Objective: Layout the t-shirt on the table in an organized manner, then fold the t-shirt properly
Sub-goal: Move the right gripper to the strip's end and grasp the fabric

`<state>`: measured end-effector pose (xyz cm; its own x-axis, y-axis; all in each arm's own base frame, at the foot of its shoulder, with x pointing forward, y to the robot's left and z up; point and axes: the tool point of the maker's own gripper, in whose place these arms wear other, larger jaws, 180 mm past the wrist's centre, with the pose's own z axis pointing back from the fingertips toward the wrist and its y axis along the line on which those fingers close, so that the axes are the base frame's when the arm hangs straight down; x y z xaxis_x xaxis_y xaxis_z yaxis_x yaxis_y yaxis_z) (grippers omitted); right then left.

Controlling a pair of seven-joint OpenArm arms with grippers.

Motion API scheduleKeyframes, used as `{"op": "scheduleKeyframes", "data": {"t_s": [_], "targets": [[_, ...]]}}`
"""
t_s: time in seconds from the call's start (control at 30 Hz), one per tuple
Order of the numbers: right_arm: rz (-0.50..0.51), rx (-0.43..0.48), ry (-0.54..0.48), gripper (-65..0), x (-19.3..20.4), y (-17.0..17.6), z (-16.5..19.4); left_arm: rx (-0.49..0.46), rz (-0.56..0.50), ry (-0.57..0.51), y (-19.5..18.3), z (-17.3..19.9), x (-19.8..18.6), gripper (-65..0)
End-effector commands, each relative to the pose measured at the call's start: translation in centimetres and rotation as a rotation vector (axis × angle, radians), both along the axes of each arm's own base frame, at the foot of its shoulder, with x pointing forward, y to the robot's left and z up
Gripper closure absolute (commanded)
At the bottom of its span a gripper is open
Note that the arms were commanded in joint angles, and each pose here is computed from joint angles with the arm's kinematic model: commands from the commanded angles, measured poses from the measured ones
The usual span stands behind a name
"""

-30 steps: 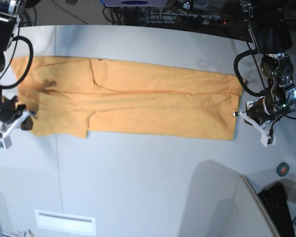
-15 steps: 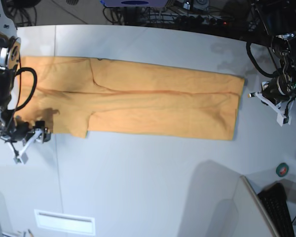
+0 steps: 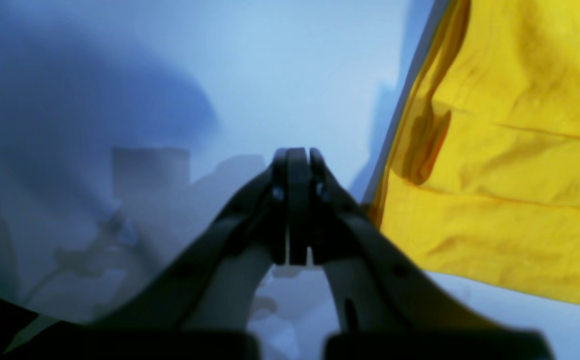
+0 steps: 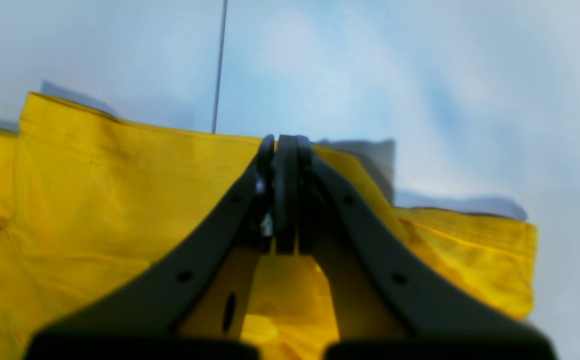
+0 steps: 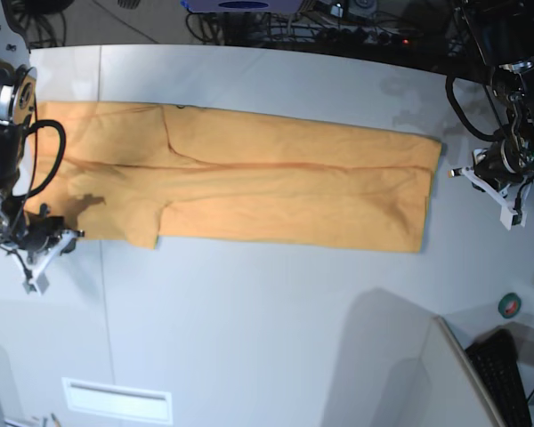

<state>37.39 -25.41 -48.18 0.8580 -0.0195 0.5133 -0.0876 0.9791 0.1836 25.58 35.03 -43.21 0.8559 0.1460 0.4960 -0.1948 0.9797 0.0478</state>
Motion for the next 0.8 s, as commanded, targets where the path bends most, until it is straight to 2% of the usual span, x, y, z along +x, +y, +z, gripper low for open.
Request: {"op": "scheduleKeyframes", "data": {"t_s": [0.0, 0.23, 0.4, 0.6, 0.63, 0.67, 0.7, 0.77], "targets": [[-0.012, -0.008, -0.065, 0.0, 1.9, -0.9, 1.9, 0.024, -0.004, -0.046, 0.8, 1.5, 1.1, 0.0], [-0.012, -0.009, -0.071, 0.0, 2.0, -1.0, 2.1, 0.024, -0.004, -0.046, 0.8, 1.5, 1.1, 0.0], [-0.002, -0.051, -0.126, 0.0, 2.4, -1.5, 3.4, 0.024, -0.004, -0.046, 0.8, 1.5, 1.1, 0.0], [-0.159, -0.140, -0.128, 0.0, 3.1, -4.3, 3.9, 0.024, -0.004, -0.047, 0.8, 1.5, 1.2, 0.0], [-0.176, -0.148, -0.124, -5.1, 3.0, -4.5, 3.8, 0.024, -0.004, -0.047, 0.8, 1.5, 1.2, 0.0], [-0.183, -0.151, -0.124, -14.1, 3.0, -4.6, 3.8, 0.023, -0.004, -0.048, 0.8, 1.5, 1.2, 0.0], [-0.183, -0.151, -0.124, -20.3, 3.0, -4.6, 3.8, 0.022, -0.003, -0.048, 0.8, 1.5, 1.2, 0.0], [-0.184, -0.149, -0.113, -29.7, 2.8, -4.6, 3.5, 0.022, -0.003, -0.048, 0.8, 1.5, 1.2, 0.0]]}}
